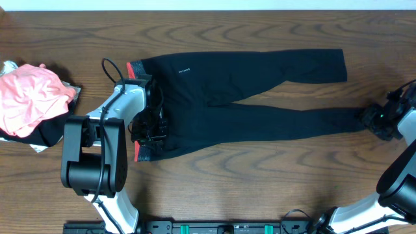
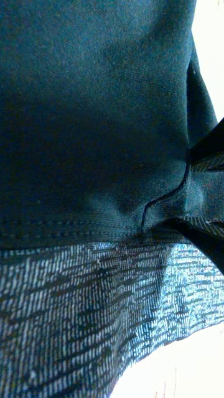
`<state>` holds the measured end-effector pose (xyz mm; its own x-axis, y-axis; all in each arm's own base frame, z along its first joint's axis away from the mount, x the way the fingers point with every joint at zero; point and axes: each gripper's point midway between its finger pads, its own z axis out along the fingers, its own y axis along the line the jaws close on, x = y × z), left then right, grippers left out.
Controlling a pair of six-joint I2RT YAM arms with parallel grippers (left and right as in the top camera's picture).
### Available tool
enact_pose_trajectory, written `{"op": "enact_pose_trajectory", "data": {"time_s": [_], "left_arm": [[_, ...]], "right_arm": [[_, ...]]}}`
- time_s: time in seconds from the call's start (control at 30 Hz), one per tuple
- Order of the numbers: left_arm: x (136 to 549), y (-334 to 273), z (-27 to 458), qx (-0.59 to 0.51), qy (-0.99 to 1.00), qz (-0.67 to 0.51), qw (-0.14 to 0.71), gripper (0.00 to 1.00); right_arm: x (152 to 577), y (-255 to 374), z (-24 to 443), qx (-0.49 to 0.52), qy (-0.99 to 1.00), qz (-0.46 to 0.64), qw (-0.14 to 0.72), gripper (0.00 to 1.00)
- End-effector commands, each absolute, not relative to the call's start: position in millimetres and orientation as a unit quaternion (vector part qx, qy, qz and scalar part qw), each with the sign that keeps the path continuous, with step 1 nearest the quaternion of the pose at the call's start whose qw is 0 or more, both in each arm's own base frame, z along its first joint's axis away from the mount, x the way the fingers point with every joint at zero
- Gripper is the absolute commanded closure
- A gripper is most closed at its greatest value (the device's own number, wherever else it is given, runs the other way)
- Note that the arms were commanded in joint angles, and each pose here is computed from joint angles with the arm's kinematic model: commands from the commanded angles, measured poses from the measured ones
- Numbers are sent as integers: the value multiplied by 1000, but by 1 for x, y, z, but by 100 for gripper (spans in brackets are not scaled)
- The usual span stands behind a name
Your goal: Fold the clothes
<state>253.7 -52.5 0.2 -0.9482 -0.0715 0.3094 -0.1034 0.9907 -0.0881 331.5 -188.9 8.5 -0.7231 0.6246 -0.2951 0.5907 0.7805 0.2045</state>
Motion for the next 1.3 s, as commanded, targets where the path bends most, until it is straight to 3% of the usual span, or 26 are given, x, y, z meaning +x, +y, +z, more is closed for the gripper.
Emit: {"op": "enact_pose_trajectory", "data": {"time_s": [0.0, 0.03, 0.07, 0.1, 0.13, 0.5, 0.97, 1.27], "left_arm": [[253, -51, -1, 49, -985, 46, 157, 75], [253, -51, -1, 49, -985, 46, 157, 75], [253, -51, -1, 49, -985, 46, 157, 75], [253, -51, -1, 49, -985, 46, 157, 75], [253, -51, -1, 49, -985, 46, 157, 75], [250, -50, -1, 49, -984, 45, 163, 74], [244, -48, 3, 49, -983, 39, 173, 75], [272, -49, 26, 51, -994, 45, 84, 60]], "right_arm": [[330, -177, 2, 322, 928, 77, 173, 57], [329, -175, 1, 321, 928, 81, 172, 65], [329, -175, 1, 321, 928, 81, 172, 84], [329, -175, 1, 321, 928, 81, 172, 95], [329, -175, 1, 322, 928, 80, 172, 99], [353, -227, 27, 352, 897, 51, 262, 99], [355, -238, 30, 356, 891, 35, 278, 99], [347, -232, 24, 357, 897, 41, 257, 99]]}}
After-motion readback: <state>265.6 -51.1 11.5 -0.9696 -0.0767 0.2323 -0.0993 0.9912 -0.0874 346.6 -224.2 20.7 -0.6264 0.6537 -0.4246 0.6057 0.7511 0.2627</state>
